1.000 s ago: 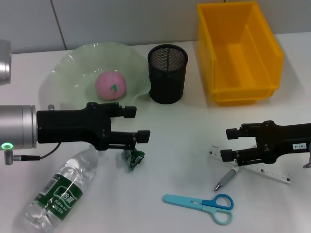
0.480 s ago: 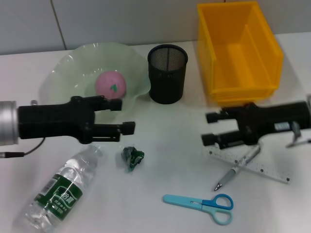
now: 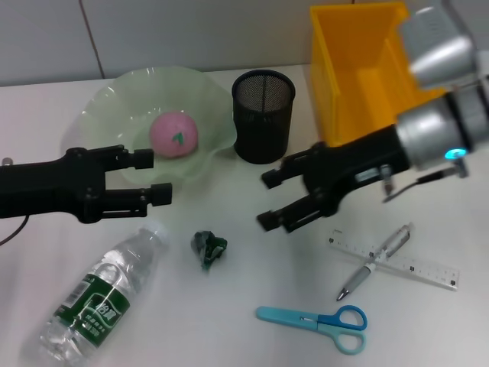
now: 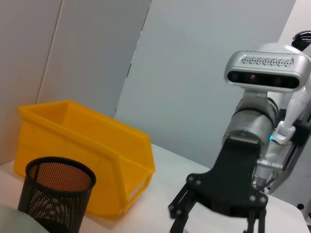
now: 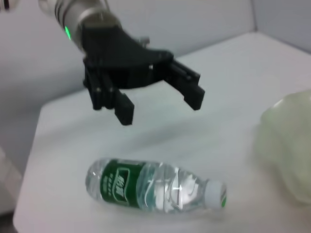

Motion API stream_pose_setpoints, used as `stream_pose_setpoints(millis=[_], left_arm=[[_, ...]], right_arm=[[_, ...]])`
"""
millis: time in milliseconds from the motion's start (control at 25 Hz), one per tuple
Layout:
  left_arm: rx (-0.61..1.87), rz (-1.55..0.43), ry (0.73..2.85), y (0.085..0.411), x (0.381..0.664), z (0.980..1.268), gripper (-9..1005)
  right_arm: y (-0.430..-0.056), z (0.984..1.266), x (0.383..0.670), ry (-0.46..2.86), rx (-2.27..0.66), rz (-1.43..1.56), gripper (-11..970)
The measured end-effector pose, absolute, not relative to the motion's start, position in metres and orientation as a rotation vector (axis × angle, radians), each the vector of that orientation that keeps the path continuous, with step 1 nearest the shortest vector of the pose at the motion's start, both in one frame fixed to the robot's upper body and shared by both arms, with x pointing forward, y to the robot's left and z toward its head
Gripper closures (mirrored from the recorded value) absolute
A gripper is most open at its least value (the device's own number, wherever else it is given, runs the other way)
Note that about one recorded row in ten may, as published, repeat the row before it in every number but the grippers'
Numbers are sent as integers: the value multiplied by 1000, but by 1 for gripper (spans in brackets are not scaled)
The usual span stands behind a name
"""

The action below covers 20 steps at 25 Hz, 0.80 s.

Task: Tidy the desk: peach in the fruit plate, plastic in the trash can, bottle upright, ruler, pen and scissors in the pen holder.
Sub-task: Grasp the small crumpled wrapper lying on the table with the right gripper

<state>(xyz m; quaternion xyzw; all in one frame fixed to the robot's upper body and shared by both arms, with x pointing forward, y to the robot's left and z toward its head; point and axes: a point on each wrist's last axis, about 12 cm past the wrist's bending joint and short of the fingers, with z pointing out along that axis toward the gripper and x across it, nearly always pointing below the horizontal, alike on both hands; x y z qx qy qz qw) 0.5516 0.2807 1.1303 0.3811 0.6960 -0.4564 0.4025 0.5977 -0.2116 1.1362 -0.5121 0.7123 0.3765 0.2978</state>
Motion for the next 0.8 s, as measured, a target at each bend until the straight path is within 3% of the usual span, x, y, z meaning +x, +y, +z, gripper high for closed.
stream_pose_setpoints(millis=[360, 800], left_arm=[[1005, -1125, 1843, 284, 542, 1115, 162], [1008, -1128, 1855, 291, 539, 1115, 163]], right_arm=[[-160, 1125, 603, 1854, -1562, 838, 146], [-141, 1110, 603, 1812, -1586, 776, 155]])
